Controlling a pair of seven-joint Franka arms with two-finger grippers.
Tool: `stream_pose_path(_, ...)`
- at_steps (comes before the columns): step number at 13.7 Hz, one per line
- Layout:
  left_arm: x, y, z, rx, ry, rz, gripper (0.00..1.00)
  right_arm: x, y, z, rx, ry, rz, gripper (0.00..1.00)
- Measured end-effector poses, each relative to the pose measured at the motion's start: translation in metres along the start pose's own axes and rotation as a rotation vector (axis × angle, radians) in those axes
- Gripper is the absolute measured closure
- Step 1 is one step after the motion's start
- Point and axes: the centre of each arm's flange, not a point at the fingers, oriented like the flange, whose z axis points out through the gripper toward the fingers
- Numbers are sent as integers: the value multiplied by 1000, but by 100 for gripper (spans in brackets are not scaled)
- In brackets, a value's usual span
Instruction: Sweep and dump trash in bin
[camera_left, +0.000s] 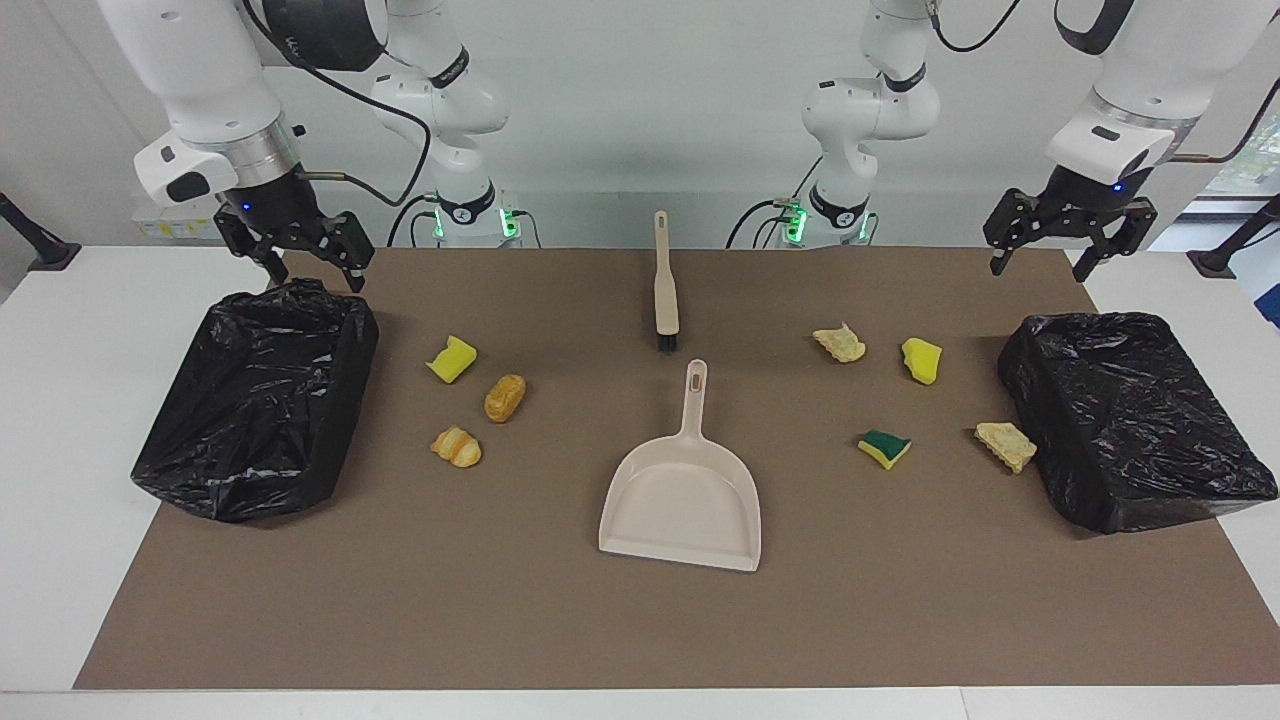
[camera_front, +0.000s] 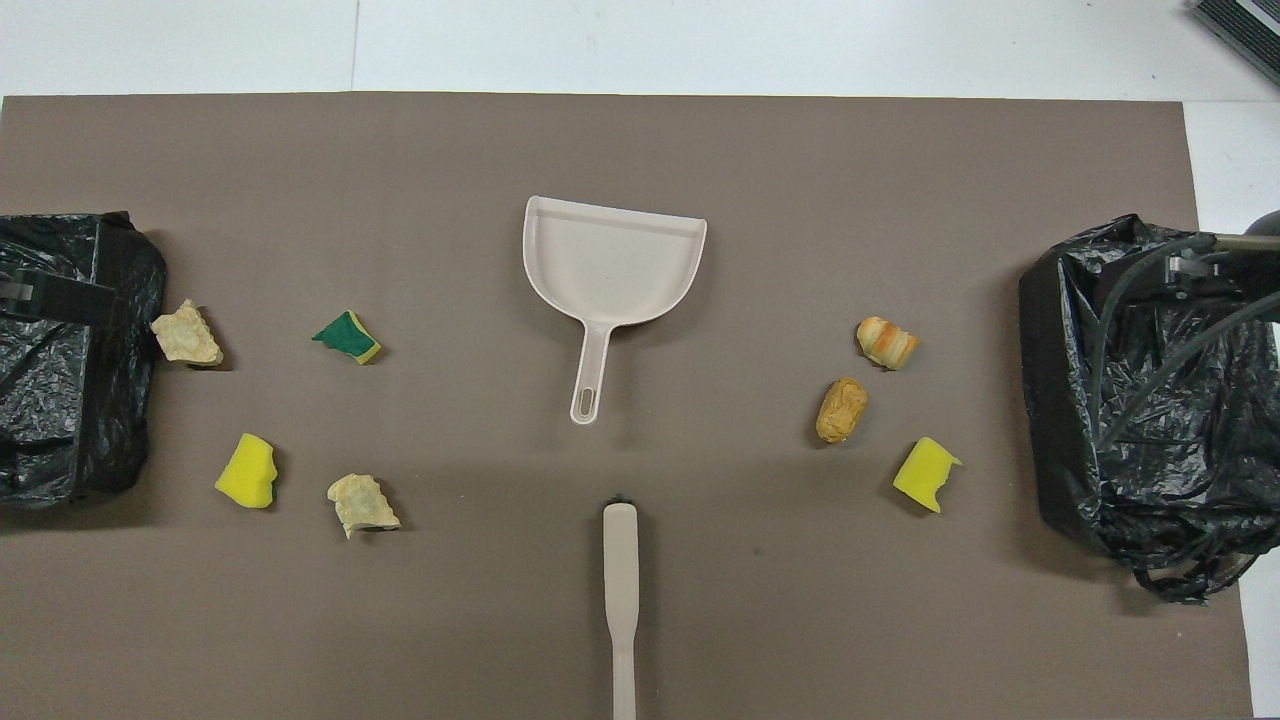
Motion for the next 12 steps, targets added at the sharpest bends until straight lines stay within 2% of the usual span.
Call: stream_pose_path(12,0,0,0,0,0,0,0,1,4,-1,3,2,11,0)
